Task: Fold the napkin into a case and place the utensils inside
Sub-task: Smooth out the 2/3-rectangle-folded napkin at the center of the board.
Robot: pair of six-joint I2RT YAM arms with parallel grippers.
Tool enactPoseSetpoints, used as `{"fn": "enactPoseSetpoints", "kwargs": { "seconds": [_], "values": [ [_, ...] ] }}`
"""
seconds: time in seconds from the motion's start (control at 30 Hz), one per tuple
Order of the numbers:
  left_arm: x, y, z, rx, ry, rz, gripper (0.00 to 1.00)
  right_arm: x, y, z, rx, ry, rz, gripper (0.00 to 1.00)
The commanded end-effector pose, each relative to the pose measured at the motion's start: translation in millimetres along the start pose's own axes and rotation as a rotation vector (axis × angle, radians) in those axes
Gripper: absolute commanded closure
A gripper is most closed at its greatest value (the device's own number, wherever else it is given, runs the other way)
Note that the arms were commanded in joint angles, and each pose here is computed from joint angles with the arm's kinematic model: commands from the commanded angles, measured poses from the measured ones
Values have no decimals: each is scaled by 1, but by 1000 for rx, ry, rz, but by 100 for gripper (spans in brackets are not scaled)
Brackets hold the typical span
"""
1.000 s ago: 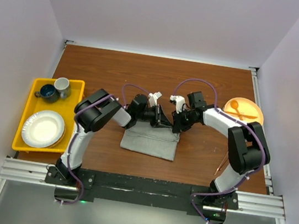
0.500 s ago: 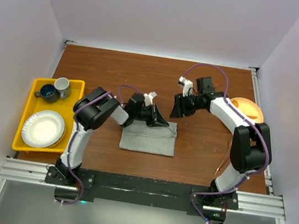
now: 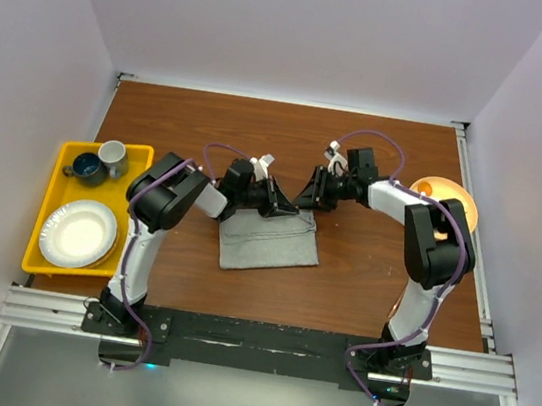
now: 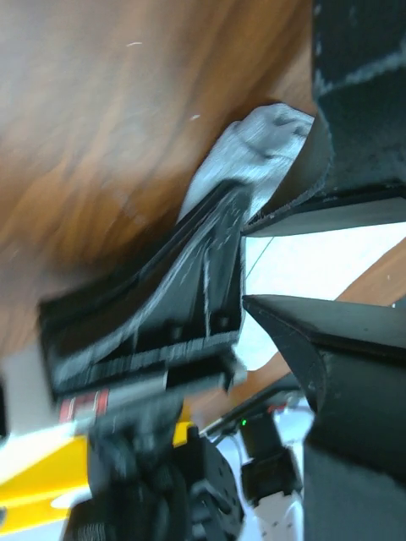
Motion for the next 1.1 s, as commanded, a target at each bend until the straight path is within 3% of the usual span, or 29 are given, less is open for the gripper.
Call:
{"fn": "enactPoseSetpoints", "kwargs": {
  "seconds": [0.0,0.27,0.37,0.4,0.5,0.67,1.07],
  "values": [
    [35,-8,11,-9,-20,-170,100,-9,7,8,-12,116,12,66],
    [33,-8,4,-28,-16,-136,97,-55,12,37,51,255,147,72],
    [18,-13,-5,-45,25,-60,80,-74,14,39,56,306,196,74],
    [8,-19,-11,-48,73,9,70,-80,15,40,58,312,210,75],
    [-39,-46,-25,-59,203,187,59,-86,15,39,60,319,227,77],
    [-64,-75,-12,1,265,240,58,-89,17,37,55,330,234,79],
    [48,-112,20,70,6,-49,63,-107,16,44,81,323,308,81]
  ]
}}
Point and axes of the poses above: each gripper's point midway between its finger pads, its own y axis out along the fingers, its own x axis along the line the jaws close on, z = x × y, the point moved 7 cm from there along -y, back along the fingers, and after that the axes turned 8 degrees about y, right-handed, at the moved point
